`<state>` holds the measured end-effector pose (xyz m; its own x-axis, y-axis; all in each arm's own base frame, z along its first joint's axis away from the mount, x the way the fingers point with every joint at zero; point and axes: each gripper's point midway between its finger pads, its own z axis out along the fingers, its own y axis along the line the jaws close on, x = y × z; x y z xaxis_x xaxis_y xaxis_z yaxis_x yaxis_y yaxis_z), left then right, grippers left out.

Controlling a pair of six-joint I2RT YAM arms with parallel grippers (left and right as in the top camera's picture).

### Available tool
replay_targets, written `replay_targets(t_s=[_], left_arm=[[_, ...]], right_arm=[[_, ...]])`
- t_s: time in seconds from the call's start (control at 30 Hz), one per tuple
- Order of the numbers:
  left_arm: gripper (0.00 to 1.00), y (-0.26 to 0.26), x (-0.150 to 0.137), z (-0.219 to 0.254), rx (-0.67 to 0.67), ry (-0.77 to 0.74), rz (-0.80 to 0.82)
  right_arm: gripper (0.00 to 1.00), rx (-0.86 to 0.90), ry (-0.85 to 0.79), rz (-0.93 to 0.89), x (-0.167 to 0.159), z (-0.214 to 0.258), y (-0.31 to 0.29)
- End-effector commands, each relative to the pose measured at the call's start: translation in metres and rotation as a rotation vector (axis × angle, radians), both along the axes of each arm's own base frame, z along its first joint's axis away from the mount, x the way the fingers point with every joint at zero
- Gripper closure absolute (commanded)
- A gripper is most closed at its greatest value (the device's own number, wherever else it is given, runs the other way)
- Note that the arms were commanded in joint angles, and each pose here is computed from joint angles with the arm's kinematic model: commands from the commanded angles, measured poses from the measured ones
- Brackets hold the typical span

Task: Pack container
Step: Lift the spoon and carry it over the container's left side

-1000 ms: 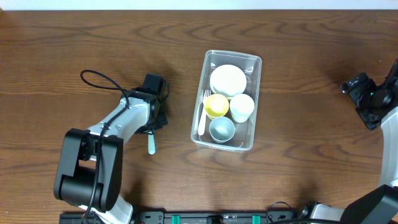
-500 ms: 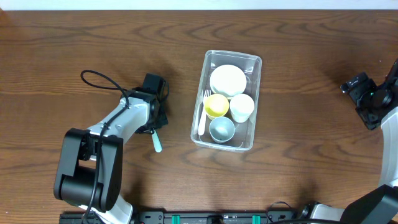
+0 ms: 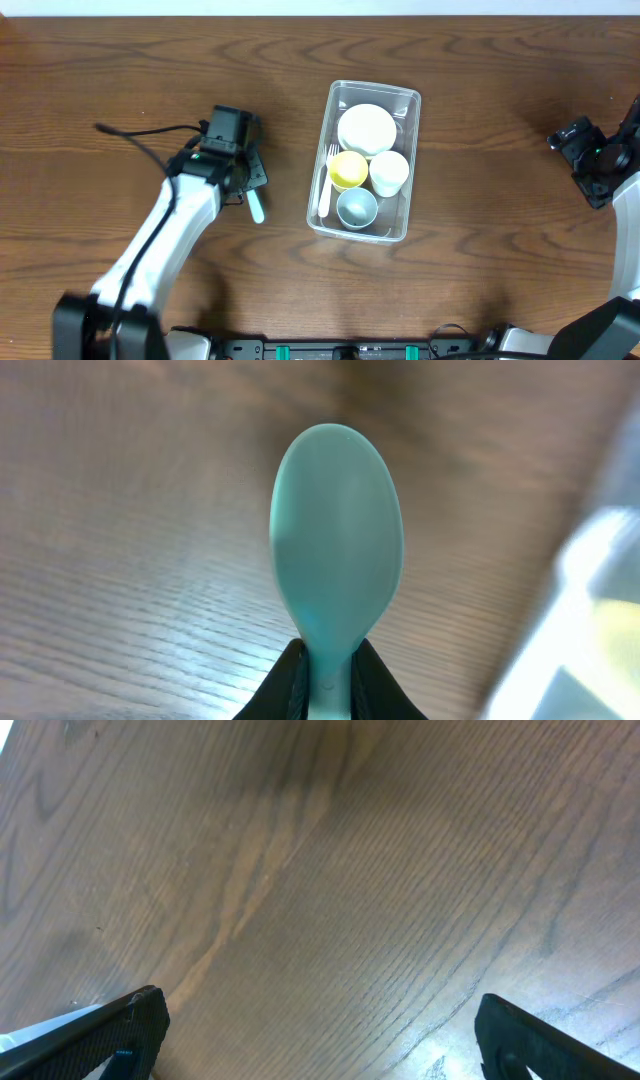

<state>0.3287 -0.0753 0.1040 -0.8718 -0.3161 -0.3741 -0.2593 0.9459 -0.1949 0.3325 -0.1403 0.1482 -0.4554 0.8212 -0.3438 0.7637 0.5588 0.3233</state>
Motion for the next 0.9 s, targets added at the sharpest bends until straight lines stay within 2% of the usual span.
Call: replay_targets(t_s=[0.0, 0.27, 0.53, 0.67, 0.87], left_arm=[[0.87, -0.022, 0.0, 0.033, -0.107, -0.076, -0.086], [0.86, -0.078, -0.005, 0.053, -0.151, -0.172, -0.275], [0.86, -0.136, -0.016, 0.067, -0.13, -0.284, -0.536], [0.86, -0.145, -0.019, 0.059, -0.106, -0.277, -0.597], [0.87, -0.15, -0.014, 0.035, -0.095, -0.223, -0.605]], right_arm=[[0.01, -0.004, 0.002, -0.021, -0.001, 0.001, -0.005], [0.01, -0.004, 0.002, -0.021, -0.001, 0.001, -0.005], [0.01, -0.004, 0.002, -0.021, -0.001, 0.001, -0.005], [0.01, -0.004, 0.002, -0.021, -0.001, 0.001, -0.005], [0.01, -0.004, 0.002, -0.021, -0.001, 0.001, -0.005]])
